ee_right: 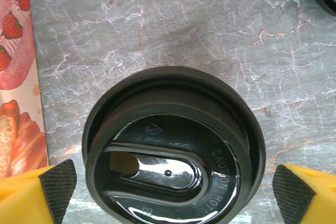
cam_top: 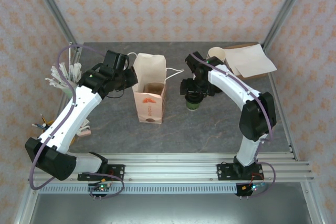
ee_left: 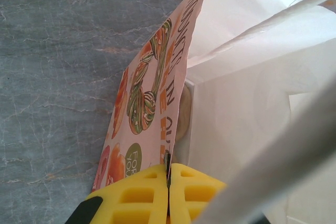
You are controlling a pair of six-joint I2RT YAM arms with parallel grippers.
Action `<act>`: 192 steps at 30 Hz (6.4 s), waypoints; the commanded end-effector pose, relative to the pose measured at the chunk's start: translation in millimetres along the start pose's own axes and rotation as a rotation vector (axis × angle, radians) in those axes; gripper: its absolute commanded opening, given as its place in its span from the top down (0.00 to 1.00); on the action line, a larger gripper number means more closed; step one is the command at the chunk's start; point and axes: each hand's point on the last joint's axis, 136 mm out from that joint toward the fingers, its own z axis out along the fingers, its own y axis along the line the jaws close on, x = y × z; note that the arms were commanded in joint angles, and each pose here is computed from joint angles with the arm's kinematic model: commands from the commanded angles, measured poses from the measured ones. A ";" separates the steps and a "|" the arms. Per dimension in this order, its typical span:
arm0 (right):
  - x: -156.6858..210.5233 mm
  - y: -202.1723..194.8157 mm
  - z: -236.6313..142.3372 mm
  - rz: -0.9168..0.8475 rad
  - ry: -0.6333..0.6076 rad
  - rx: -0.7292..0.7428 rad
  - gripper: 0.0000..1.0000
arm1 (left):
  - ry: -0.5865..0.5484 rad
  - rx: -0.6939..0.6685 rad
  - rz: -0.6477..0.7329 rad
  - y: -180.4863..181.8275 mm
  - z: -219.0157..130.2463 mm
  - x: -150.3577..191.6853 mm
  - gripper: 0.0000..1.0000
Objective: Pack the takeout coffee
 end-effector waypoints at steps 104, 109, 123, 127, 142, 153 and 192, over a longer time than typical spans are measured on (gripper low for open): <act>10.9 -11.0 39.0 0.039 0.086 0.130 0.04 | 0.036 -0.038 0.038 2.7 10.7 2.7 1.00; 10.1 -9.8 38.1 0.041 0.082 0.123 0.10 | 0.037 -0.037 0.037 2.7 11.0 2.3 1.00; 10.4 -10.0 26.5 0.037 0.089 0.130 0.05 | 0.043 -0.035 0.044 3.2 11.7 2.6 1.00; 7.8 -8.7 24.8 0.041 0.082 0.126 0.07 | 0.050 -0.033 0.046 3.1 13.0 2.9 1.00; 2.9 -12.0 9.2 0.017 0.064 0.150 0.22 | 0.081 0.030 0.034 -6.9 13.3 6.8 1.00; 0.1 -24.7 -58.4 0.020 -0.043 0.158 0.39 | 0.064 -0.012 -0.079 -5.2 10.4 10.7 1.00; -16.1 123.6 -242.2 0.061 -0.449 -0.318 0.43 | 0.151 0.311 0.077 -54.0 -12.7 24.9 0.53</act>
